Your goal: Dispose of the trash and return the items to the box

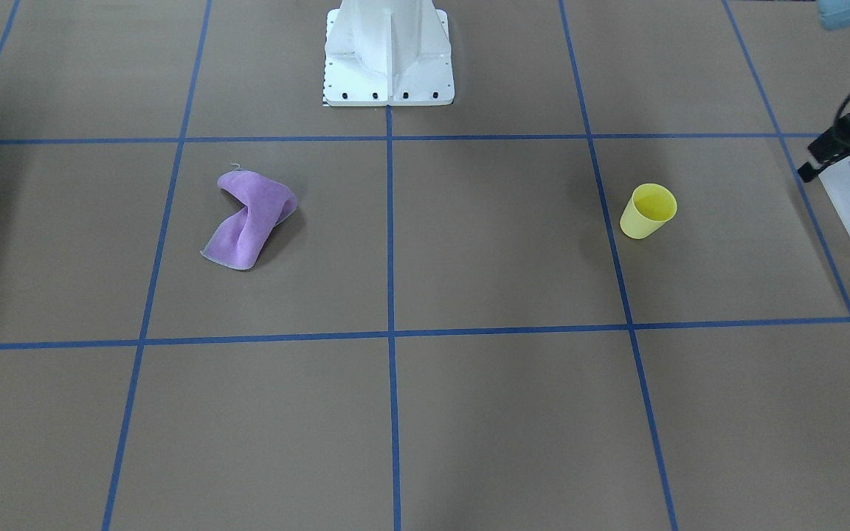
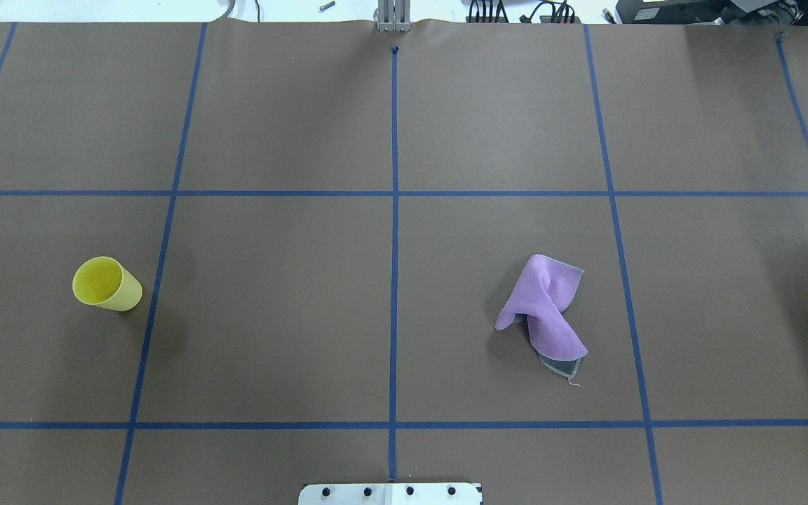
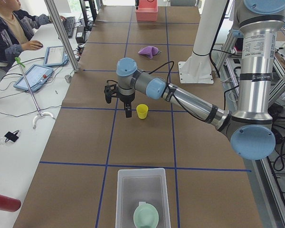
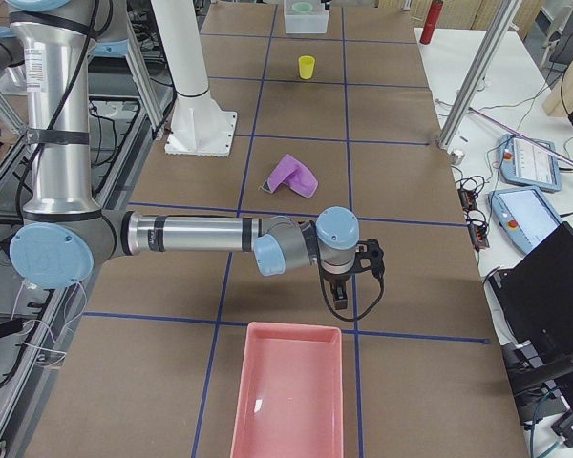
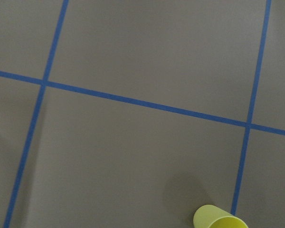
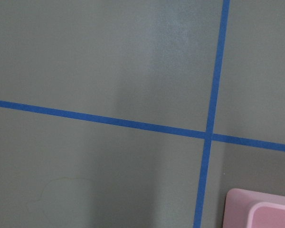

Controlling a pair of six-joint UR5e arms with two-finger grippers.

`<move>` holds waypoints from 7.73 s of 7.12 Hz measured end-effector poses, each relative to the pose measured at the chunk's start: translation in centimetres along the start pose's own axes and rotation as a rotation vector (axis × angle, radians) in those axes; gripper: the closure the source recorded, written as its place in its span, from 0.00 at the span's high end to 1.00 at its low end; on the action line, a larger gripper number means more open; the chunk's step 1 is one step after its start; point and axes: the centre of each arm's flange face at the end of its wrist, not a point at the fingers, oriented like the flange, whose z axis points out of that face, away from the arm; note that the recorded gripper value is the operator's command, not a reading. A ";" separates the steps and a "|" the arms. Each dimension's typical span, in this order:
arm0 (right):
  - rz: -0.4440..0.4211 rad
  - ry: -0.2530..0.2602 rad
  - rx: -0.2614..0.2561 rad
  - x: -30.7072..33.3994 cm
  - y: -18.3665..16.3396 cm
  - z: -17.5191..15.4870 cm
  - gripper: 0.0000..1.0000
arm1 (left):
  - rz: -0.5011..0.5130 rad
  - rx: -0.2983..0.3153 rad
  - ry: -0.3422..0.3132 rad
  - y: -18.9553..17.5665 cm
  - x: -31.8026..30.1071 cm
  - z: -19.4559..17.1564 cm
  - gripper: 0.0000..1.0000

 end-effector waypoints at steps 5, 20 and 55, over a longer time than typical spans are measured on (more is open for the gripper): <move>0.011 -0.003 -0.001 -0.6 -0.1 0.4 1.00 | 0.096 -0.043 -0.025 2.4 6.3 12.5 0.79; 0.074 -0.005 -0.017 -0.9 -0.1 1.3 1.00 | 0.228 -0.093 0.085 7.0 3.5 14.3 0.00; 0.177 -0.077 0.035 -34.5 0.2 3.3 1.00 | 0.226 -0.023 0.016 -4.3 -15.1 -5.0 0.98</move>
